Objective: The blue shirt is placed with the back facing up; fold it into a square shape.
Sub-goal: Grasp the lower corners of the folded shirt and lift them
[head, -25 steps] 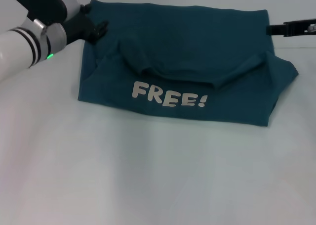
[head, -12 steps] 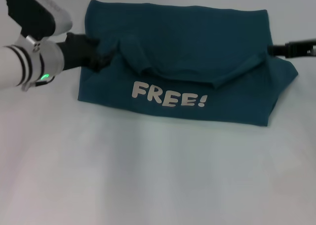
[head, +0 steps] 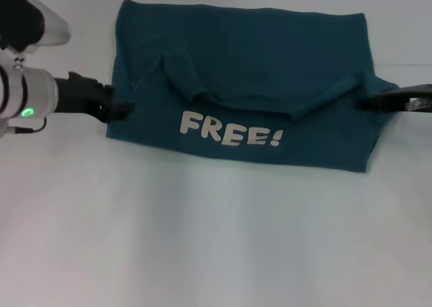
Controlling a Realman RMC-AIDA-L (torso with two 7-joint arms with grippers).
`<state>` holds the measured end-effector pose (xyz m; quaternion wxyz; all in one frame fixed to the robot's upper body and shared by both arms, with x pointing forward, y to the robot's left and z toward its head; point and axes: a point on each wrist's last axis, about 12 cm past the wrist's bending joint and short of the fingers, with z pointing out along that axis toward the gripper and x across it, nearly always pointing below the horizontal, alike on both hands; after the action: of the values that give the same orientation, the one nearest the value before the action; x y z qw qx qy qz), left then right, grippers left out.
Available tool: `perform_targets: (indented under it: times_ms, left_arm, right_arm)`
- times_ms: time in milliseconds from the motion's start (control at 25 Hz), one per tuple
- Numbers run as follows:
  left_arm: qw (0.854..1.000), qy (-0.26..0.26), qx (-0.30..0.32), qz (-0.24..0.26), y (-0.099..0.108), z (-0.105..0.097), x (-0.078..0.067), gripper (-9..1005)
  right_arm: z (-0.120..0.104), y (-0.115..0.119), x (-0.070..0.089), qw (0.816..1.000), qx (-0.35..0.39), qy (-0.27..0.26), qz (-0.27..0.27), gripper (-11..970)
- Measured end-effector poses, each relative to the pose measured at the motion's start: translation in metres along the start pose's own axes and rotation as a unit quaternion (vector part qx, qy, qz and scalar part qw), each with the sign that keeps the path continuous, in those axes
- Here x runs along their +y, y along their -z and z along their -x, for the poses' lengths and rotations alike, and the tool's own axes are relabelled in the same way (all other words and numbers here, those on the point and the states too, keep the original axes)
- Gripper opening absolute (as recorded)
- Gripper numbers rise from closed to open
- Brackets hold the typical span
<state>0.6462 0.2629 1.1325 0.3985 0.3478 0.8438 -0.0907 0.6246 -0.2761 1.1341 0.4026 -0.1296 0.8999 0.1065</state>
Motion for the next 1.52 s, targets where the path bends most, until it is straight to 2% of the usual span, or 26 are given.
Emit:
perform_targets:
  times_ms: [360,1040,1360,1520]
  left_arm:
    - [1.0,0.012,0.022,0.015,-0.019,-0.009,0.0,507]
    - [0.997,0.059,0.039,0.012,-0.027,-0.027,-0.001,507]
    - [0.997,0.065,0.036,0.008,-0.031,-0.025,-0.006,507]
    - [0.998,0.06,0.017,0.013,-0.026,-0.015,-0.007,507]
  right_arm:
    - [-0.001,-0.004,0.003,1.0,-0.002,0.009,-0.003,645]
    - [-0.001,-0.018,0.007,1.0,-0.007,0.027,-0.013,645]
    - [-0.003,-0.024,0.008,0.999,-0.006,0.033,-0.016,645]
    - [-0.006,-0.024,0.005,0.999,-0.006,0.03,-0.02,646]
